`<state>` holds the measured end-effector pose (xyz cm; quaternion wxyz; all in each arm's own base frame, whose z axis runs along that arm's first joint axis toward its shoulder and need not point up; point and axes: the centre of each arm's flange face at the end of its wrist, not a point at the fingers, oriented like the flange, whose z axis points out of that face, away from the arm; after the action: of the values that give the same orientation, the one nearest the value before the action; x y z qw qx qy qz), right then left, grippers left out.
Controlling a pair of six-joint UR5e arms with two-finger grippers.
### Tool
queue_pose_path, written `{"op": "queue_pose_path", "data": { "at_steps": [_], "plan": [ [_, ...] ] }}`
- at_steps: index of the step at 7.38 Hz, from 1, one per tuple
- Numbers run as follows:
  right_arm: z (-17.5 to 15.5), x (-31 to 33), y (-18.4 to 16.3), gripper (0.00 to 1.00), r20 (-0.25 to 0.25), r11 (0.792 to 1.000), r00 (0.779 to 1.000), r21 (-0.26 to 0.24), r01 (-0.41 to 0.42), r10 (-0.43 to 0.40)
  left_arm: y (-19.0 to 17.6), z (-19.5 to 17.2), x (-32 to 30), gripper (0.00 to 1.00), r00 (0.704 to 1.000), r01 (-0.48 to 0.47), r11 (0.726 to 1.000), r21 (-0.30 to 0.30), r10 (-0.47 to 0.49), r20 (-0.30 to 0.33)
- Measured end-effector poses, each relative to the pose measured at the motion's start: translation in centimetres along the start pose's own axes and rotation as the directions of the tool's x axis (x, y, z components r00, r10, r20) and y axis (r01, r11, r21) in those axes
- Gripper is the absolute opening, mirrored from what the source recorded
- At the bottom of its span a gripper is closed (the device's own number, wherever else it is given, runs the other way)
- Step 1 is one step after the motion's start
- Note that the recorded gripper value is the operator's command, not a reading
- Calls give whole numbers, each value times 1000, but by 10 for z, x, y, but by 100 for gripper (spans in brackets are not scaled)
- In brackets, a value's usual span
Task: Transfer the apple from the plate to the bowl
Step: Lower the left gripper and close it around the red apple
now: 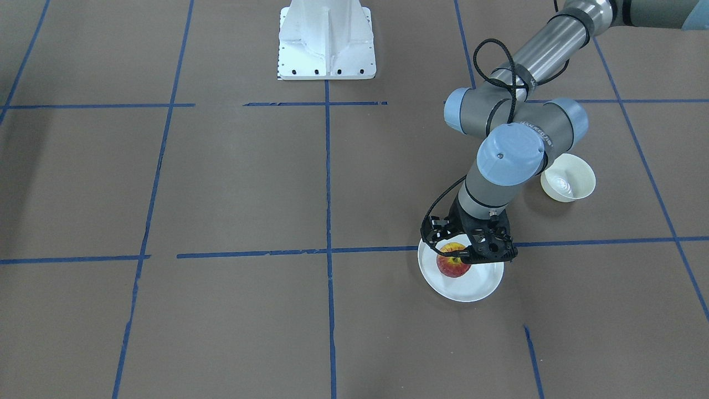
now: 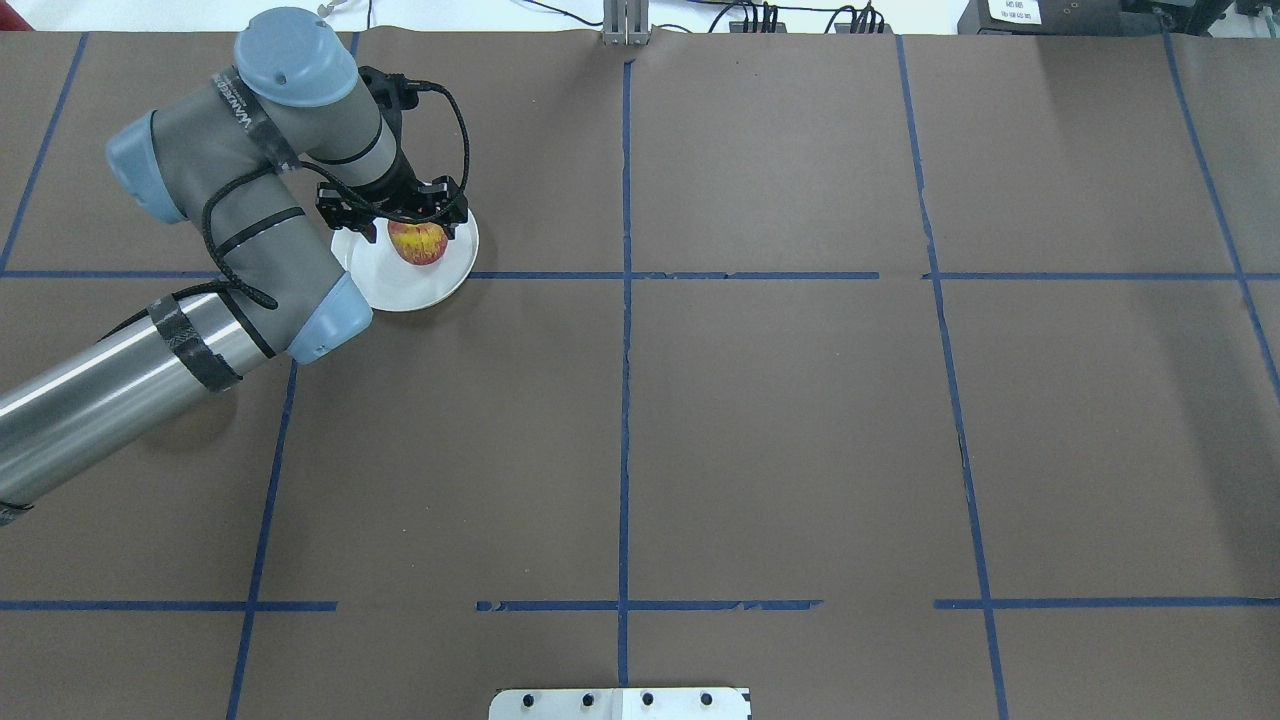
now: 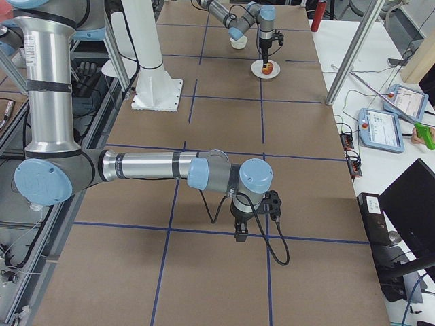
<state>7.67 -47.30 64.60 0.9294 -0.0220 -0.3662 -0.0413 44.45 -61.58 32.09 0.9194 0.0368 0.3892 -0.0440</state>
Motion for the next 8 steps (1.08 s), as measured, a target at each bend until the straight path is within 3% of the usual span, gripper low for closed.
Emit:
{"op": "queue_pose_path", "data": {
  "at_steps": [8],
  "plan": [
    [0, 0, 0, 100, 0, 1000, 1000, 0, 0, 0, -17, 33, -6, 100, 1000, 3, 1000, 2, -3, 4]
  ]
}}
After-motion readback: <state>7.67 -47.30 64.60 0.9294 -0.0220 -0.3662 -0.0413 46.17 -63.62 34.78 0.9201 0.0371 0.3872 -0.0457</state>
